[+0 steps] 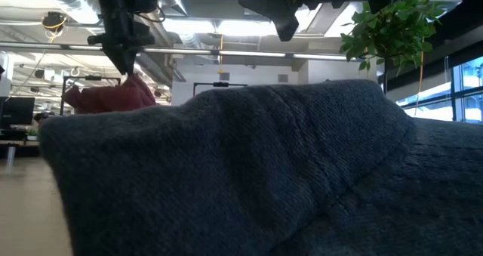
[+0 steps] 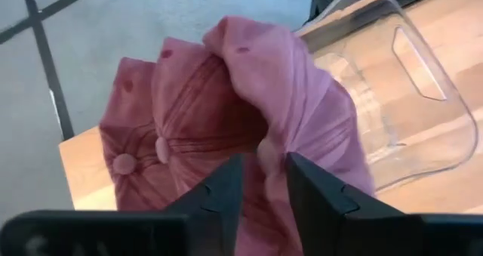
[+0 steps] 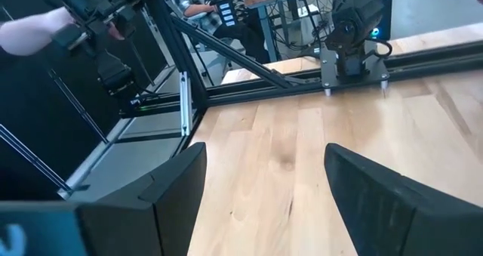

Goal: Pick & Place hat
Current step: Put the maroon cap into the left transparent bin, then put the blue cap into the right transparent bin

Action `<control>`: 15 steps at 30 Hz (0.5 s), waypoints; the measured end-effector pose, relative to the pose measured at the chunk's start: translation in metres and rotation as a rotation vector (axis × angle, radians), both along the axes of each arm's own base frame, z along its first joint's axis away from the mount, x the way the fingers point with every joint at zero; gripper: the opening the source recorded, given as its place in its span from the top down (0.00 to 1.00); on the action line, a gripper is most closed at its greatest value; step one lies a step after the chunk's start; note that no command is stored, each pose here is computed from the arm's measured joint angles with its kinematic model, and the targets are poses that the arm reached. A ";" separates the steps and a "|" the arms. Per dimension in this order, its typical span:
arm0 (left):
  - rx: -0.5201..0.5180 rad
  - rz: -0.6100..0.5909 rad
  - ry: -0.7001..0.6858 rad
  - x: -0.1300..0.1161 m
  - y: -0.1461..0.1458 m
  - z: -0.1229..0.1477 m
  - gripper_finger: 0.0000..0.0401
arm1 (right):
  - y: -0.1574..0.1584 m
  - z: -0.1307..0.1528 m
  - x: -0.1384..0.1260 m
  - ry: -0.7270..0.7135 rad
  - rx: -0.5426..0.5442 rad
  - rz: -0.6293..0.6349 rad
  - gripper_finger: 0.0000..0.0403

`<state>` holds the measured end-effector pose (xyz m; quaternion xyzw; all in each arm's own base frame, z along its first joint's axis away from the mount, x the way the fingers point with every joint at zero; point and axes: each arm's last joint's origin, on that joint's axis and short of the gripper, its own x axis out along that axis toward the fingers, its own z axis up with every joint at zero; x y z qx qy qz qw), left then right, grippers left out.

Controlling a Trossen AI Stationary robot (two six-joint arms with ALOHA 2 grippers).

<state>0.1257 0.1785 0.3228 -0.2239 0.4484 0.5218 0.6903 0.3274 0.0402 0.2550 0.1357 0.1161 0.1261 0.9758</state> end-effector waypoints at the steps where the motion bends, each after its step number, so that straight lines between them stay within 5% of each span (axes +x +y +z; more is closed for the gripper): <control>1: 0.000 0.002 0.003 0.000 0.000 0.000 0.73 | 0.000 0.000 0.000 0.004 0.012 -0.002 0.33; 9: -0.008 -0.003 -0.003 -0.002 -0.002 0.002 0.57 | 0.000 -0.006 -0.001 0.075 0.024 -0.007 0.33; 15: 0.094 -0.028 -0.145 -0.007 -0.016 0.036 0.55 | 0.000 -0.012 -0.003 0.139 0.023 -0.009 0.33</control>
